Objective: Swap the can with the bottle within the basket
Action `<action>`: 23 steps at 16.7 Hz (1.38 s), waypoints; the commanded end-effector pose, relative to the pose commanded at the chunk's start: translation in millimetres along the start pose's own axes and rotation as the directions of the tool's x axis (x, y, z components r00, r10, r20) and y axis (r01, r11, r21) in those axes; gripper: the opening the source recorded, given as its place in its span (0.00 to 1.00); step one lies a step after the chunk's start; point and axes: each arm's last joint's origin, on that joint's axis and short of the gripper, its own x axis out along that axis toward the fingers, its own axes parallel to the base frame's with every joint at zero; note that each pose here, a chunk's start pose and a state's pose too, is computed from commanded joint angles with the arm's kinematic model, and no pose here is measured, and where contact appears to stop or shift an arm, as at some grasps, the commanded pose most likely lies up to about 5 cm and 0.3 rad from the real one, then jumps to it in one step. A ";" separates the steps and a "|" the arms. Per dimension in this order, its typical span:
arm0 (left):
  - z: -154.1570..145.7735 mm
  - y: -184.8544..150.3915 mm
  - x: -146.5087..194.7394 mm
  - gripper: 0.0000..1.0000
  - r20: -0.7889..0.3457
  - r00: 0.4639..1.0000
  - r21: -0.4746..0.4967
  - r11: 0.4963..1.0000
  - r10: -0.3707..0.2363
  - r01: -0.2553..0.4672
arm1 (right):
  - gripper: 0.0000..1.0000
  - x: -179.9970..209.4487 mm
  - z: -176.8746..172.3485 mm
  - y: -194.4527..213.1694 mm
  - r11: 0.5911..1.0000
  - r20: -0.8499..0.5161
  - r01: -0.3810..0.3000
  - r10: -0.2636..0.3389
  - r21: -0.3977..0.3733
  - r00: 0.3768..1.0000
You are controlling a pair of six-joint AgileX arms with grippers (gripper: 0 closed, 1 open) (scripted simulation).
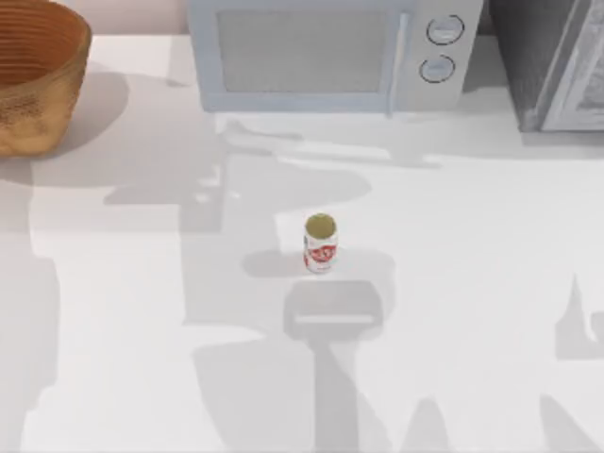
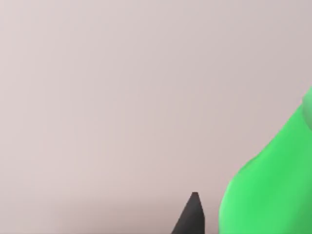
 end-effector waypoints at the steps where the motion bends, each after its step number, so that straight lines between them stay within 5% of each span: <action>1: 2.4 -2.7 0.7 0.00 -0.006 1.000 -0.002 1.000 -0.008 0.008 | 1.00 0.0 0.0 0.0 1.000 0.000 0.000 0.000 0.000 1.000; 23: -26.6 -3.9 54.7 0.00 -0.011 1.000 -0.003 1.000 -0.011 0.011 | 1.00 0.0 0.0 0.0 1.000 0.000 0.000 0.000 0.000 1.000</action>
